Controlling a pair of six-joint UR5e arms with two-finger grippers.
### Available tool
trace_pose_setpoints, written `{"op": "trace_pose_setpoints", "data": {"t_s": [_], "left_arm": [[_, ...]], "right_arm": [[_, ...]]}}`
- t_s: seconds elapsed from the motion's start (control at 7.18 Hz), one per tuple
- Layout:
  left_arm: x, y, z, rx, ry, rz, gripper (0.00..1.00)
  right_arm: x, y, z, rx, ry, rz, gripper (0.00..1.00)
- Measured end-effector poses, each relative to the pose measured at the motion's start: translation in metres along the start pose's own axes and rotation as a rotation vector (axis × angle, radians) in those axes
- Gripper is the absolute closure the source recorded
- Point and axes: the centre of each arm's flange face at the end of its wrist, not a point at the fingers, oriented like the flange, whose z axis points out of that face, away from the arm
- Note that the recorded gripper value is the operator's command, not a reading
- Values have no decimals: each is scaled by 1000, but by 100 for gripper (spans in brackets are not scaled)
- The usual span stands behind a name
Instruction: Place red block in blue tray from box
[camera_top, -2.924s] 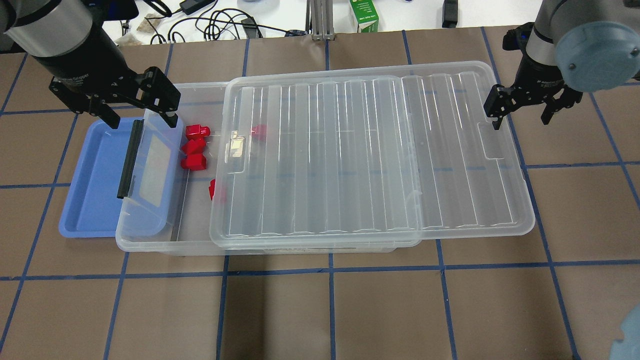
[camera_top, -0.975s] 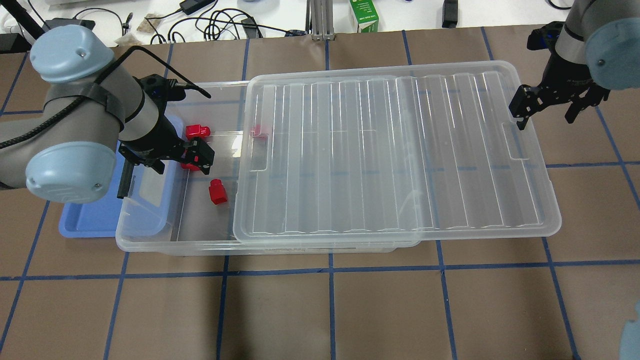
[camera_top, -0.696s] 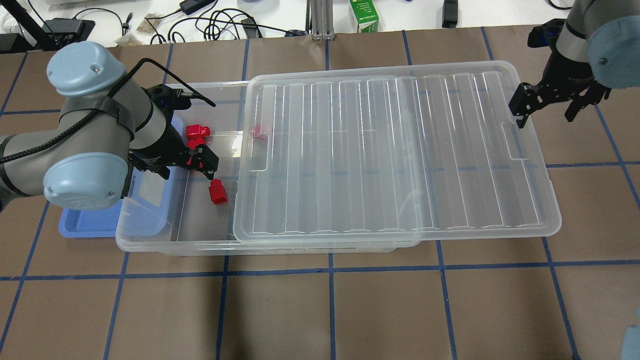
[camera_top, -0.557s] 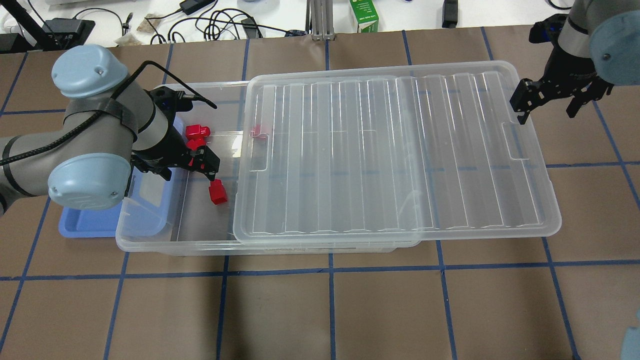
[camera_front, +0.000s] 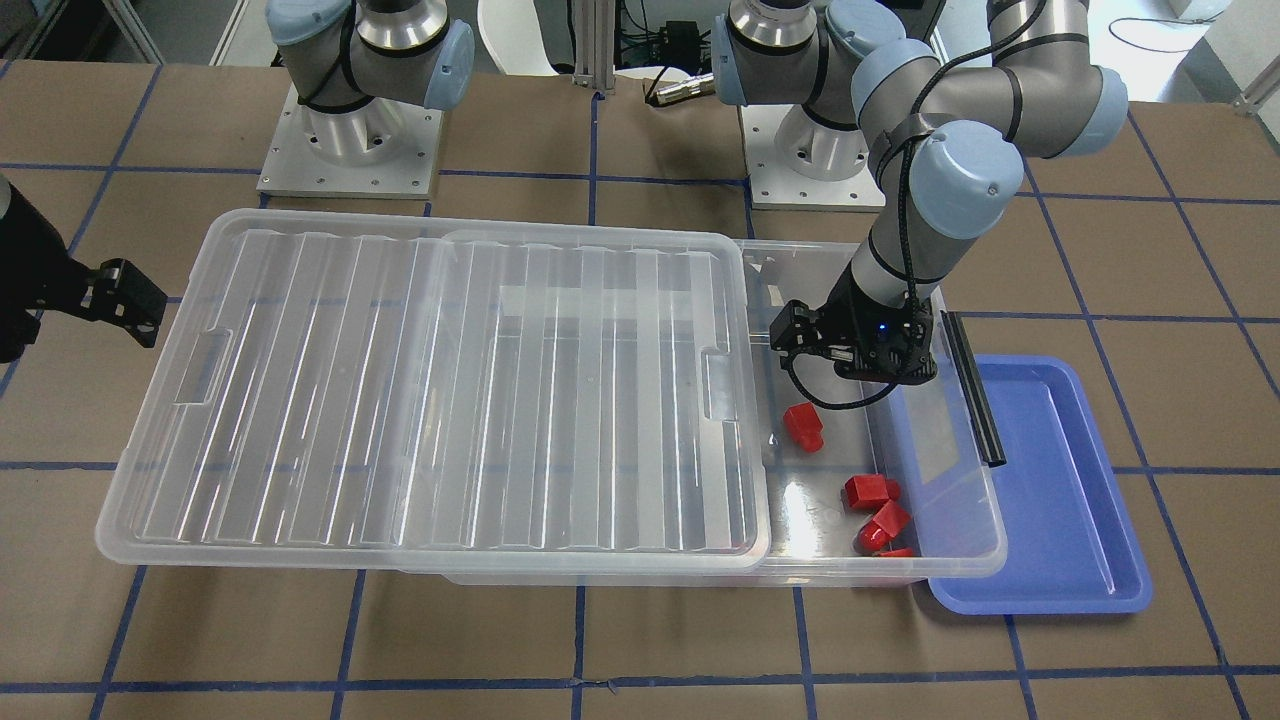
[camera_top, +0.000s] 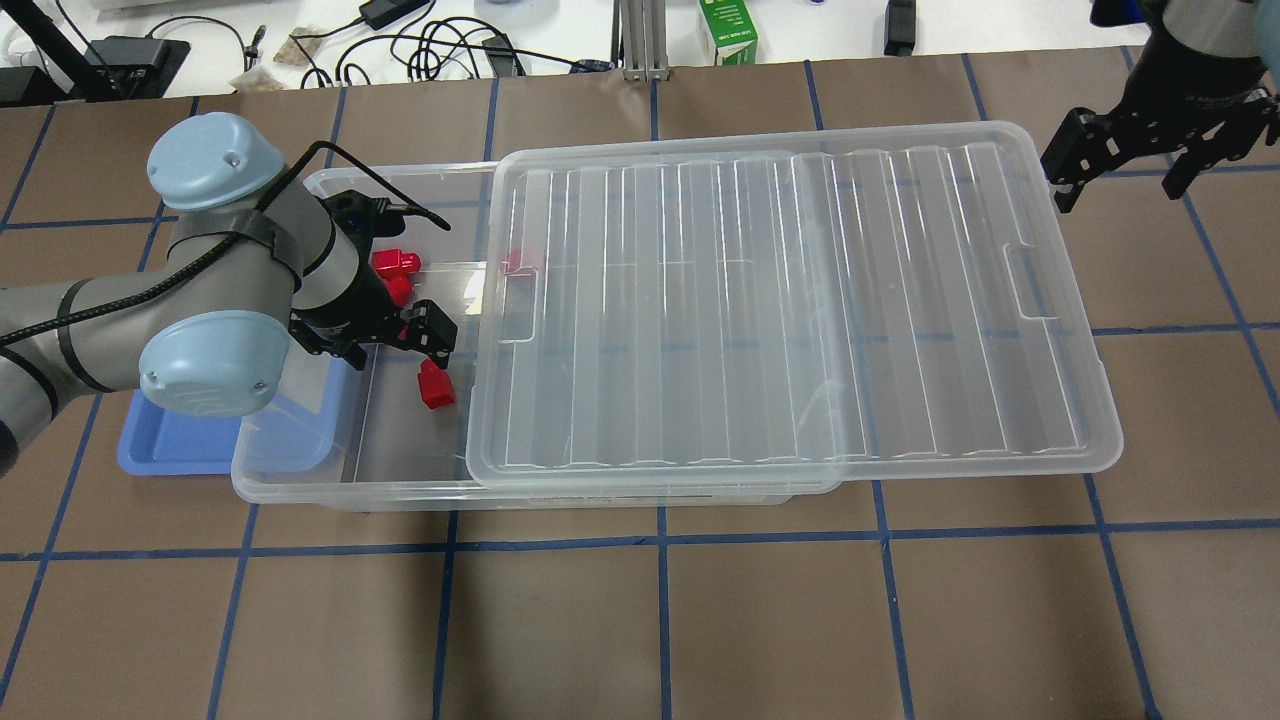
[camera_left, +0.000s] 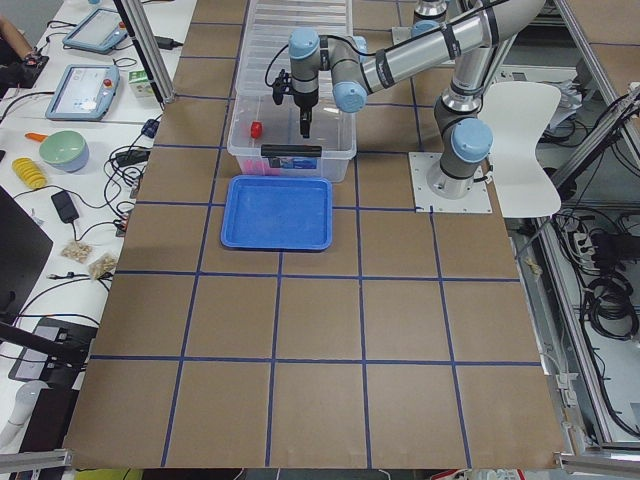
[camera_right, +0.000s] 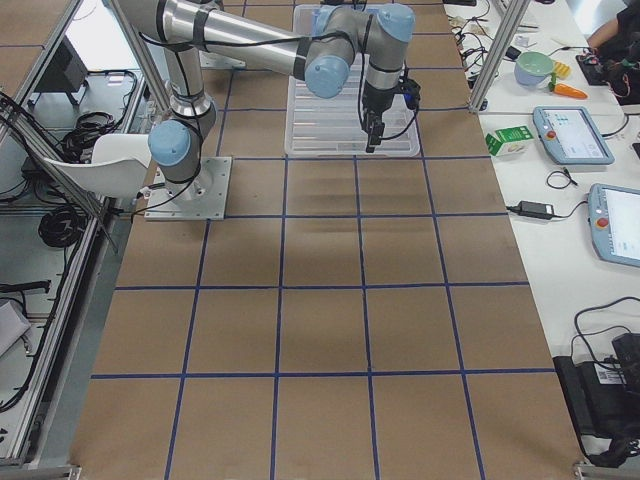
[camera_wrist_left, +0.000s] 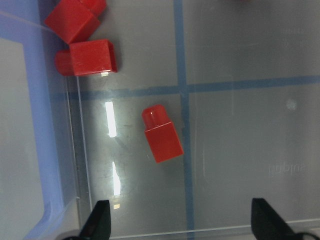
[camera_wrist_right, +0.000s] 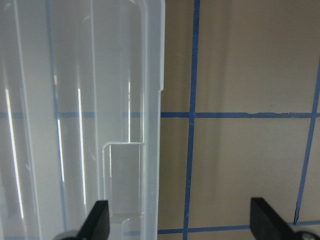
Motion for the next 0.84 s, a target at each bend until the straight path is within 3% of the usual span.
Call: {"op": "trace_pose_setpoints", "data": {"t_s": [0.42,0.84], "left_arm": [[-9,-6,9,-6,1,-10,0],[-26,-5,32,-35,9,-76,0]], "right_arm": [[-29,38,-42,23,-10,-11,0],[-38,45,-29,-19,-9,-16,0]]}}
